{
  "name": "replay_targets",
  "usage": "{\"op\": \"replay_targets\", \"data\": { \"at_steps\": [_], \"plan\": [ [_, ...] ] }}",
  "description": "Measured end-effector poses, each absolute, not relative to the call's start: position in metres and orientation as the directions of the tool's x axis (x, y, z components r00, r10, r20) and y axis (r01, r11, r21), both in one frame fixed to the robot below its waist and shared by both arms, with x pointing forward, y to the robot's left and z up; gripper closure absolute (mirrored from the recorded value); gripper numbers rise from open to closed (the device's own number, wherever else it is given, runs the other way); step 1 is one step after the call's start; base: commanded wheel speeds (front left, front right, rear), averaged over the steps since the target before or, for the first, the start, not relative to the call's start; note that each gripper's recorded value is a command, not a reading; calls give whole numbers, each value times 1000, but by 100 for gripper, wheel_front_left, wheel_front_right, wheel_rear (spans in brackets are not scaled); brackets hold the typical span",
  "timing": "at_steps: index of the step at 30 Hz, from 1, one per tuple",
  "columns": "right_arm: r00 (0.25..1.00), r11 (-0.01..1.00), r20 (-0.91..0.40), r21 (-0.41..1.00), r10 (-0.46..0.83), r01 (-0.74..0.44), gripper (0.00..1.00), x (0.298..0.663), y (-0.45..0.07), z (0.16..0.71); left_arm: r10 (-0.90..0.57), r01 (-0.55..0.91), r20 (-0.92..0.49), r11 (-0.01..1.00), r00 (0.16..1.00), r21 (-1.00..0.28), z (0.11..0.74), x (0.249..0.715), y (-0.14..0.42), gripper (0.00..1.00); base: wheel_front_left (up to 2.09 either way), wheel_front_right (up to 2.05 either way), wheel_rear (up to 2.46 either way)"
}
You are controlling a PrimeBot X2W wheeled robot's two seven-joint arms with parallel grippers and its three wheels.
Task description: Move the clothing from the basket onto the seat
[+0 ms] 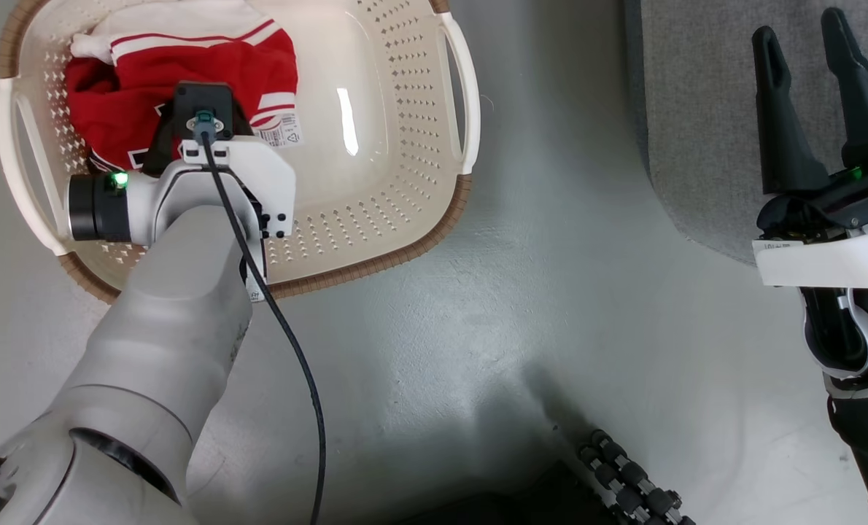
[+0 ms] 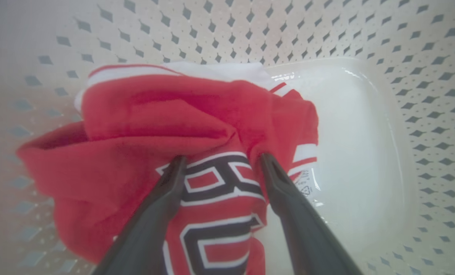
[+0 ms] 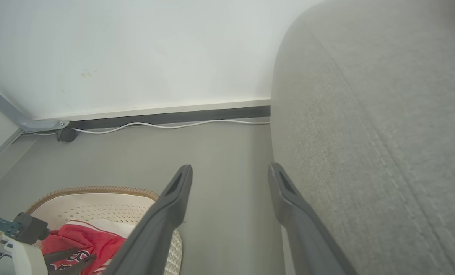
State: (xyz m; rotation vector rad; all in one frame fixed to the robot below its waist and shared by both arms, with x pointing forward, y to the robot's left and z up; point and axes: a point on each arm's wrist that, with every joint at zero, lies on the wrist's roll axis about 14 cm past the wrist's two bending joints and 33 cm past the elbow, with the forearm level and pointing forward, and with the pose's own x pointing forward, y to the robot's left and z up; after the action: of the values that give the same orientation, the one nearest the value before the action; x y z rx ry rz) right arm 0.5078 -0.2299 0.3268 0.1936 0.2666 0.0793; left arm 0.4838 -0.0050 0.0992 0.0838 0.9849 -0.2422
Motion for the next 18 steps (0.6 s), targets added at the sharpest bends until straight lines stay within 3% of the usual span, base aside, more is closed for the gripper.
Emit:
{"op": "replay_targets", "data": {
  "at_steps": [3,4,5,6,10,18],
  "plan": [
    [963,977,-250,205,105,-54,0,510,-230,326,-165,284,-842,959,513,-15,93,482,-6,0,0,0,0],
    [963,977,-249,205,106,-55,0,511,-229,325,-165,297,-848,955,503,-9,91,480,-6,19,0,0,0],
    [962,977,-249,205,107,-56,0,511,-229,324,-163,300,-852,954,497,-8,90,480,-6,67,0,0,0],
    [962,977,-250,206,108,-57,0,511,-229,324,-164,306,-852,952,498,-4,89,480,-6,100,0,0,0],
    [966,975,-232,211,113,-63,0,516,-227,329,-182,318,-850,948,495,-18,92,483,-6,100,0,0,0],
    [978,974,-175,212,115,-77,0,520,-225,356,-276,344,-766,936,580,-77,128,501,-13,100,0,0,0]
  ]
}}
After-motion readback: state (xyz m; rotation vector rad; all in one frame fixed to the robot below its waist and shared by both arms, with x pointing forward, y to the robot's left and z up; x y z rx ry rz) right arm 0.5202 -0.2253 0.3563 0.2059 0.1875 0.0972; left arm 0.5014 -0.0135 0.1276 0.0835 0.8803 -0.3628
